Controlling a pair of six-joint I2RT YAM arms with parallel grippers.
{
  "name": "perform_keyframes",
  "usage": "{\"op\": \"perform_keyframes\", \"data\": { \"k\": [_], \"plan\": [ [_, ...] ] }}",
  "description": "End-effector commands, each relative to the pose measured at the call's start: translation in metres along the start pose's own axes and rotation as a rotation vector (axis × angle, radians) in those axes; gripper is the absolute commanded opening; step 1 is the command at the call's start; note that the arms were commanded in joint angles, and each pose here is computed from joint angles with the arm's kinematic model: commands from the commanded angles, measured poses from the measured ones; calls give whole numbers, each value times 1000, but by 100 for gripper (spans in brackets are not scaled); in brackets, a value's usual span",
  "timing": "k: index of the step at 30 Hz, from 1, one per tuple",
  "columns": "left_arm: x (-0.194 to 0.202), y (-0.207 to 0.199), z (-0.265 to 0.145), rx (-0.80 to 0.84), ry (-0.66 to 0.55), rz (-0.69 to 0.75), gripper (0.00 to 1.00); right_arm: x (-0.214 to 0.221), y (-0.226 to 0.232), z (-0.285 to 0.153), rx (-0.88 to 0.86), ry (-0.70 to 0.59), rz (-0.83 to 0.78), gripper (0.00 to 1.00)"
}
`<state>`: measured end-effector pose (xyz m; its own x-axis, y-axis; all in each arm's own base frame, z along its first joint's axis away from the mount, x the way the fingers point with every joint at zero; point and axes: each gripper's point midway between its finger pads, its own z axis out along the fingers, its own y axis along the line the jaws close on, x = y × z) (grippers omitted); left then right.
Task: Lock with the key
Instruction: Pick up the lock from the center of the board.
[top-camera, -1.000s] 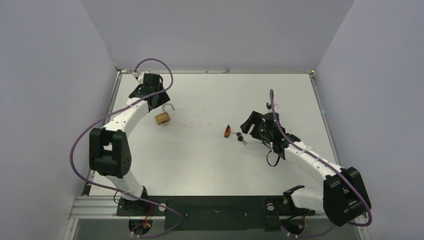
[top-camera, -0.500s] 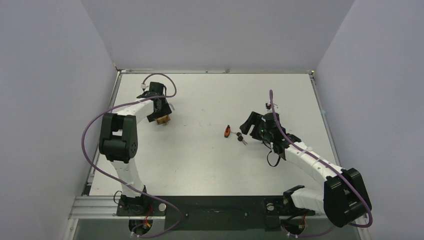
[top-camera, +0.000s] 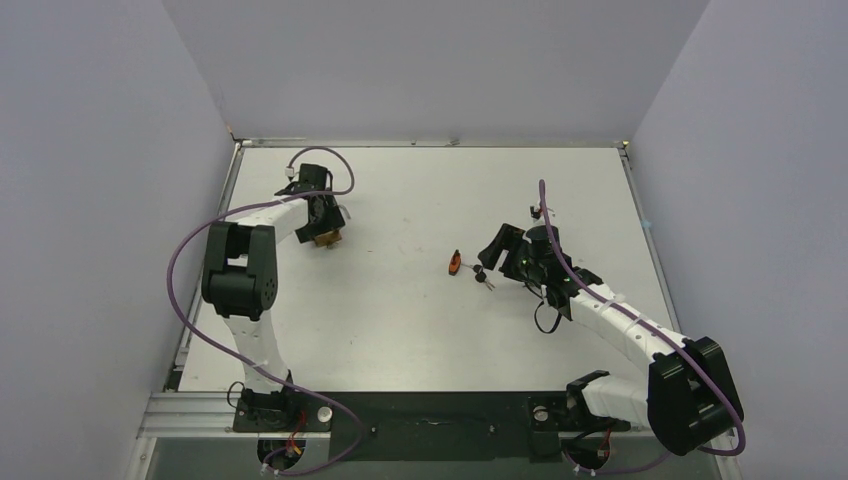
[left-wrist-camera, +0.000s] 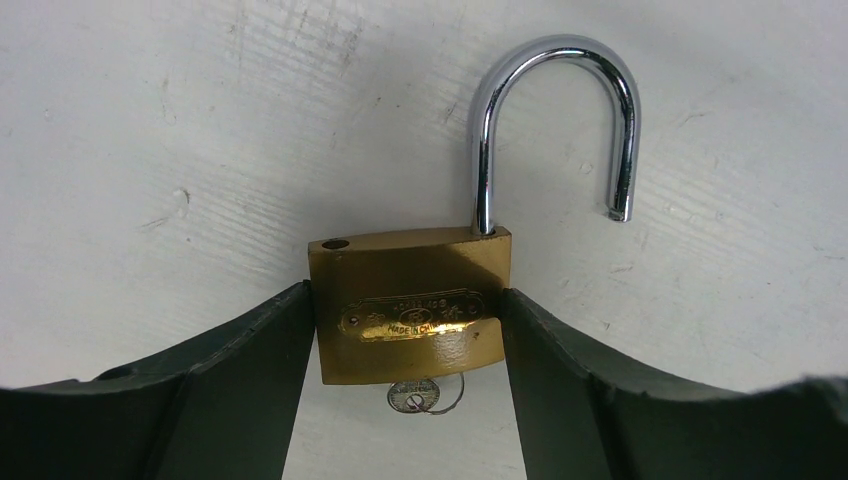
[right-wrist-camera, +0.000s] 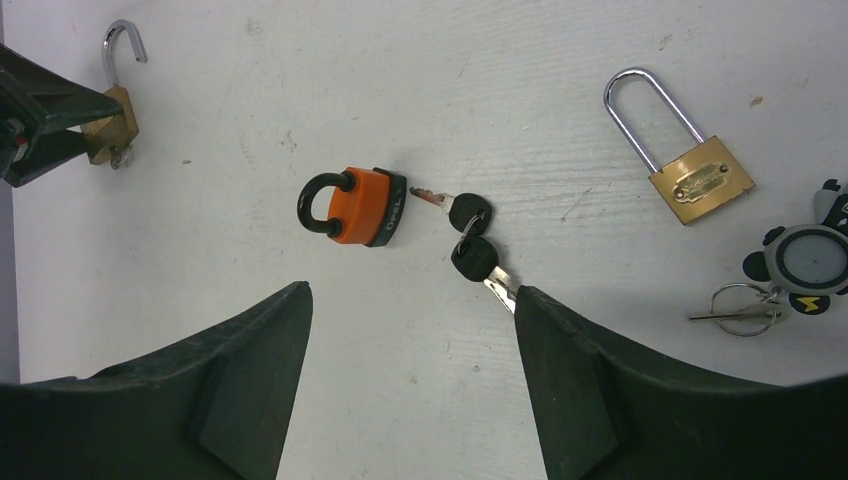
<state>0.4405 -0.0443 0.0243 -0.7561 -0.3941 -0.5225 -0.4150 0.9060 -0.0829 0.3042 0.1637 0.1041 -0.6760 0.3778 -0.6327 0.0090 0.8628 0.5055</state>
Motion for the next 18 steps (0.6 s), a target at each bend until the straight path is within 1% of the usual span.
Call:
{"op": "perform_keyframes", "data": {
  "k": [1,6,14,18],
  "plan": [
    [-2,-3,12,-4,10,30,64,-27,21,-7,-68,-78,-13,70],
    [-2,-1,13,-68,8,86,64,-25,22,-4,-78,-73,-9,70],
    [-2,-7,11,-53,24,111,64,-25,26,-1,-99,-70,-8,70],
    [5,-14,12,-9,71,95,64,-23,28,0,-108,-58,-12,70]
  ]
}}
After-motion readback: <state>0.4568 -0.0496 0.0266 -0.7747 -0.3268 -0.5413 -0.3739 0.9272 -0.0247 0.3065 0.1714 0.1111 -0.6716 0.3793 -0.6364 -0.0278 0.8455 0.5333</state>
